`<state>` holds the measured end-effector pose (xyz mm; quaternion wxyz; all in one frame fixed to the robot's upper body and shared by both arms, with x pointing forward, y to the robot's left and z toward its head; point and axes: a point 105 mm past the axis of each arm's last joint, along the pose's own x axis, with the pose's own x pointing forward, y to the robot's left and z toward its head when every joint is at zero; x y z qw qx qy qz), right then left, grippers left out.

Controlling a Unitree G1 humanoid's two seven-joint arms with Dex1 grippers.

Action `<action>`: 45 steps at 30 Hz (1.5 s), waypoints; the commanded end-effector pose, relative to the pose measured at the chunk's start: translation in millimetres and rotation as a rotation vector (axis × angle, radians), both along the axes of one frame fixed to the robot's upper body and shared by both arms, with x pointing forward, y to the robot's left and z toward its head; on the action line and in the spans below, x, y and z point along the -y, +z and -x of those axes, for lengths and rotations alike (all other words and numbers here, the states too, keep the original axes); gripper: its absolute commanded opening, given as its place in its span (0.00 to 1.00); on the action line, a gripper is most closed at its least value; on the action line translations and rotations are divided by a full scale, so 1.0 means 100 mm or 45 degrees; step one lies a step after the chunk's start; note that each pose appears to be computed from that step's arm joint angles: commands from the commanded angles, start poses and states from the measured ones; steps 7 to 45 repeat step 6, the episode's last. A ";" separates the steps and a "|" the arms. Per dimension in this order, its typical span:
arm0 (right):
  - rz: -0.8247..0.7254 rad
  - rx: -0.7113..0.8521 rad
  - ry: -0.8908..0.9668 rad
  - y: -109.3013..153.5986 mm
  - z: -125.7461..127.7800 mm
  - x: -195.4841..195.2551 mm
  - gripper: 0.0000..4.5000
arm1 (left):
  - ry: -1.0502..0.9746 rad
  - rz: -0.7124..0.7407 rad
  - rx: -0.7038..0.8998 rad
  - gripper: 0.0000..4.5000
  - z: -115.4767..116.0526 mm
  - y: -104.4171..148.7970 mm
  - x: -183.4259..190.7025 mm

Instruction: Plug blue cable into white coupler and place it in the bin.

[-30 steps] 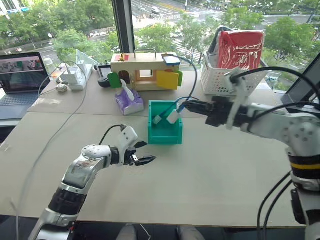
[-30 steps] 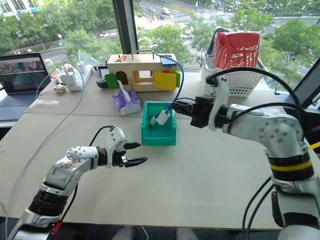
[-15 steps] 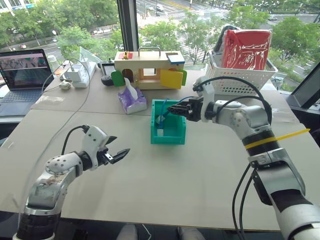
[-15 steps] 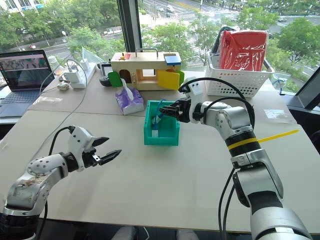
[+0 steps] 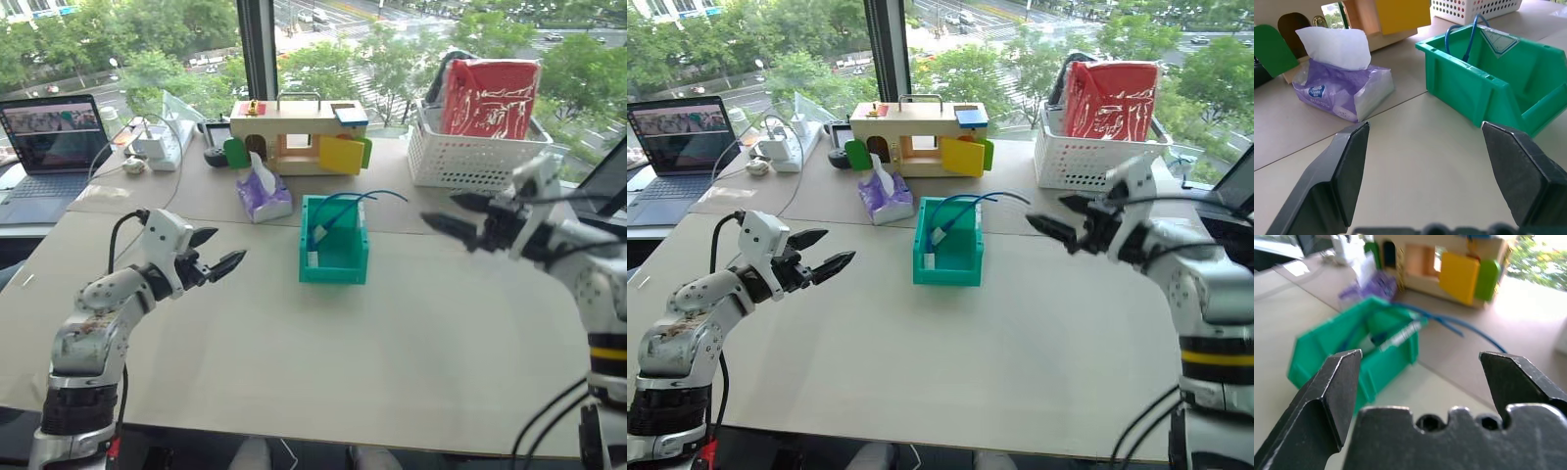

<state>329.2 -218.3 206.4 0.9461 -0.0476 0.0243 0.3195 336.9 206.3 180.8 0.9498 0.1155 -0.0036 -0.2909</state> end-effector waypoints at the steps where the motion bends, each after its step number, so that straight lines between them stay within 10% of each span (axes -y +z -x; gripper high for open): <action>1: -0.073 0.176 -0.066 0.19 0.25 -0.03 0.99 | 0.021 0.052 0.049 0.87 -0.03 0.03 -0.03; 45: -0.082 0.140 -0.216 -0.08 0.27 0.04 0.99 | 0.052 -0.014 -0.039 0.87 -0.18 -0.13 -0.03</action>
